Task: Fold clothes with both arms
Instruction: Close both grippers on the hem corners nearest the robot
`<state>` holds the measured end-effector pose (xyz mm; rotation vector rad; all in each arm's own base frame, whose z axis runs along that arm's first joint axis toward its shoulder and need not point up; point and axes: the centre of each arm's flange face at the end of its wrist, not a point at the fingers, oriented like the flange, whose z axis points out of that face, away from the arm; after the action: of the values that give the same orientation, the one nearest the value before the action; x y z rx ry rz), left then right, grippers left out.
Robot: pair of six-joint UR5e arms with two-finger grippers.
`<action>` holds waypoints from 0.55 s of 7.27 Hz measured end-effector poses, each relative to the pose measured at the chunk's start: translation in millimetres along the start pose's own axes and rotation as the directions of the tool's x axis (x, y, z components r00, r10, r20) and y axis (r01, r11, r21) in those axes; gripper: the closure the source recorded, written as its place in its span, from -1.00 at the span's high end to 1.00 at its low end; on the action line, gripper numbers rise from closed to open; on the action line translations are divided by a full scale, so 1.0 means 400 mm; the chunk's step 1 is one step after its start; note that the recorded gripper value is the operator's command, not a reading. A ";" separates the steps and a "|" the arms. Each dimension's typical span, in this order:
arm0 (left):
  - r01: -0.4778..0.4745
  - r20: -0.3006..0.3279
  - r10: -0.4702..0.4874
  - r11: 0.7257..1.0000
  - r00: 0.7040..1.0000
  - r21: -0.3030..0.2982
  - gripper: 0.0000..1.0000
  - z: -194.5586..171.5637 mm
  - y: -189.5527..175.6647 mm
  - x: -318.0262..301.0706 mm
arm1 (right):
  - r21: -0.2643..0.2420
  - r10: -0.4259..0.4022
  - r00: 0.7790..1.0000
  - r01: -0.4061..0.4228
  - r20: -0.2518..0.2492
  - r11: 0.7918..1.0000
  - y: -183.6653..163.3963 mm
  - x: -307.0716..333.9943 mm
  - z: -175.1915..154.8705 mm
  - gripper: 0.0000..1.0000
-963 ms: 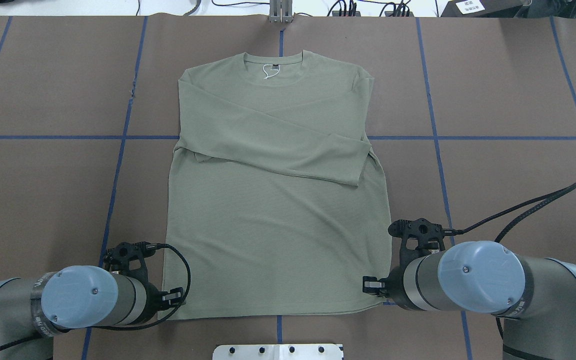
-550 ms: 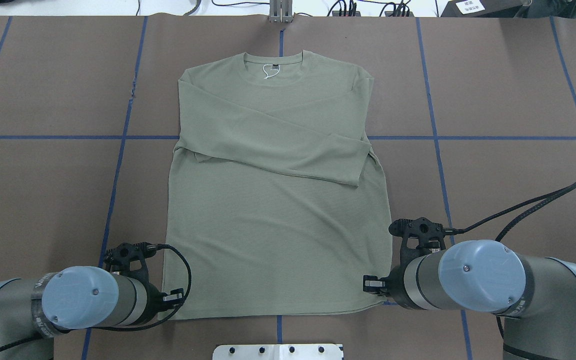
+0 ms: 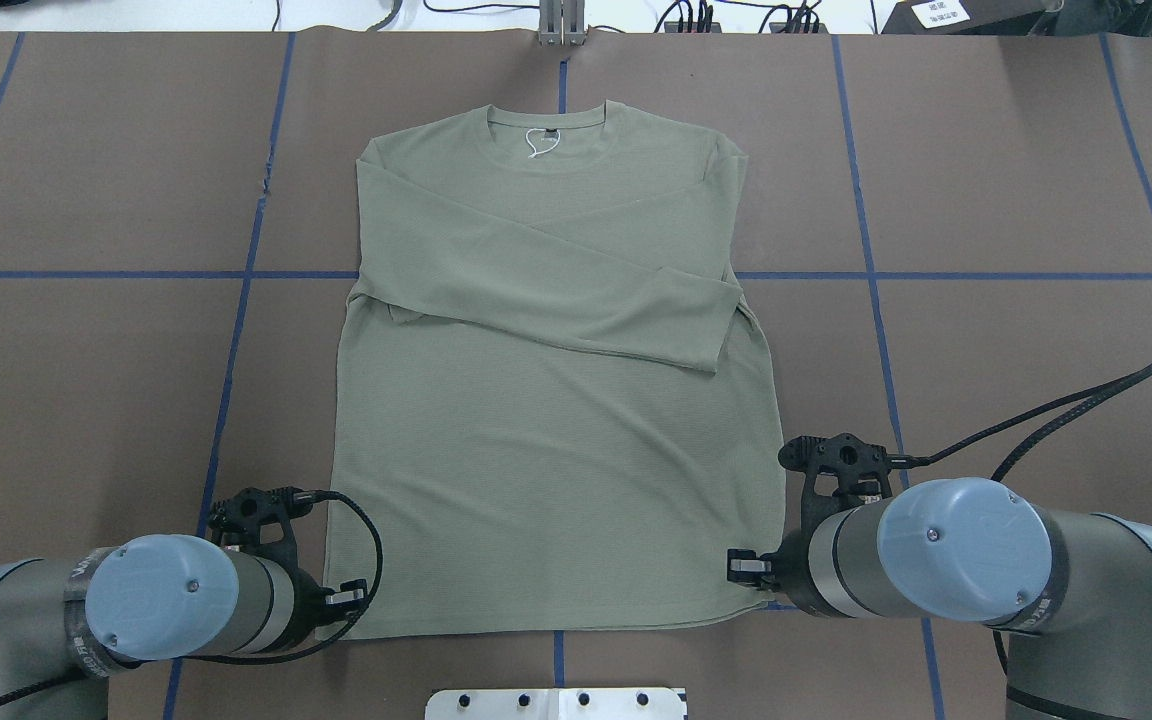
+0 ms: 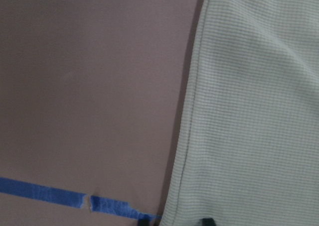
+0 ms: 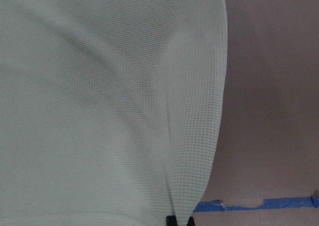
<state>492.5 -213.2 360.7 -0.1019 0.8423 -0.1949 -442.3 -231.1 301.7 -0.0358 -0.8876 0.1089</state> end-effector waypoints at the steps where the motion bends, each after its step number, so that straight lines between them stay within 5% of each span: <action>1: -0.001 -0.002 0.001 1.000 1.000 -0.001 -0.83 -0.002 0.001 0.004 | 0.001 0.001 1.000 -0.001 0.000 1.000 -0.002 0.000 -0.001 -1.00; 2: -0.001 -0.003 0.001 1.000 1.000 -0.001 -1.00 -0.004 0.002 0.006 | 0.002 0.002 1.000 -0.002 0.001 1.000 -0.003 0.000 -0.002 -1.00; 4: -0.002 -0.011 0.002 1.000 1.000 -0.003 -1.00 -0.016 0.004 0.011 | 0.003 0.003 1.000 -0.003 0.001 1.000 -0.007 0.002 -0.004 -1.00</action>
<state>491.0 -212.6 353.1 -0.1032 0.8539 -0.1924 -440.3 -233.8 301.6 -0.0341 -0.8882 0.1137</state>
